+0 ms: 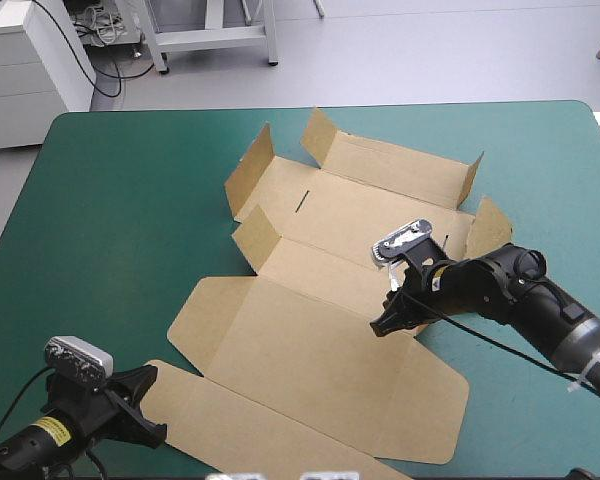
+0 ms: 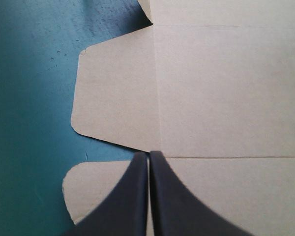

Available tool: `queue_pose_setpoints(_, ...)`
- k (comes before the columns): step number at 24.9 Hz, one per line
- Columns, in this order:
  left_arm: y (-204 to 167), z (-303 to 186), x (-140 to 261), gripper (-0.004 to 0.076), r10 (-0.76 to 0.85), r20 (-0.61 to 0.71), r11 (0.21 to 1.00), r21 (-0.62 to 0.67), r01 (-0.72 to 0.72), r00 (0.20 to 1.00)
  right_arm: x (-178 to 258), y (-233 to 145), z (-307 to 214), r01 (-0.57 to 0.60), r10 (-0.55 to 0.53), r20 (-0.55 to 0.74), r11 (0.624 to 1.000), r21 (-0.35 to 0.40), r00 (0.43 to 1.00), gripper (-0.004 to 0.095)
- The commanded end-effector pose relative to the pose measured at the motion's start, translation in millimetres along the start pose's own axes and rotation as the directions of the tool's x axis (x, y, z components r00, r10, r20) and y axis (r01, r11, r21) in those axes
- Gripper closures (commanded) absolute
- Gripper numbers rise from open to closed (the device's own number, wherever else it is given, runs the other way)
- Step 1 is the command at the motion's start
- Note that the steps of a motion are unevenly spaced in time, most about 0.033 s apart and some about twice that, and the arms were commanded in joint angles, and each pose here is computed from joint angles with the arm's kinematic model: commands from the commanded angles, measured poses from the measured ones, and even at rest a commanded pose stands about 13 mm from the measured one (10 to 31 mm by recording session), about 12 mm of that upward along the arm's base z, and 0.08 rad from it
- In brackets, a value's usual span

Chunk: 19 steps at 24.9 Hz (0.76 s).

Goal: Fold the box

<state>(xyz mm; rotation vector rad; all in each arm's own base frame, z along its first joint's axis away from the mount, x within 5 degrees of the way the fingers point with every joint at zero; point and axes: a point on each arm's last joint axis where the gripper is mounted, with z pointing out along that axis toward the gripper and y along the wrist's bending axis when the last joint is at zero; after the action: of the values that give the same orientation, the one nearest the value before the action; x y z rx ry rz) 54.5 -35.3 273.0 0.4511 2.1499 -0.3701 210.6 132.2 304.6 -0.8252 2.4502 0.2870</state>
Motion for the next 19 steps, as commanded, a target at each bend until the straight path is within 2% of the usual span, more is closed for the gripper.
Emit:
queue_pose_setpoints(1,-0.9,-2.8,-12.5,0.0732,-0.018,0.075,1.0,0.007,0.018,0.997,-10.5,0.1,-12.8,0.011,-0.012,0.091,1.0,0.013,0.996,0.0397)
queue_pose_setpoints(2,-0.9,-2.8,-12.5,0.0732,-0.018,0.075,1.0,0.007,0.018,0.997,-10.5,0.1,-12.8,0.011,-0.012,0.091,1.0,0.013,0.996,0.032)
queue_pose_setpoints(4,-0.9,-2.8,-12.5,0.0732,-0.018,0.075,1.0,0.007,0.018,0.997,-10.5,0.1,-12.8,0.011,-0.012,0.091,1.0,0.013,0.996,0.0287)
queue_pose_setpoints(19,-0.9,-2.8,-12.5,0.0732,-0.018,0.075,1.0,0.007,0.018,0.997,-14.9,0.8,-20.3,0.001,-0.002,0.082,1.0,0.008,0.997,0.0384)
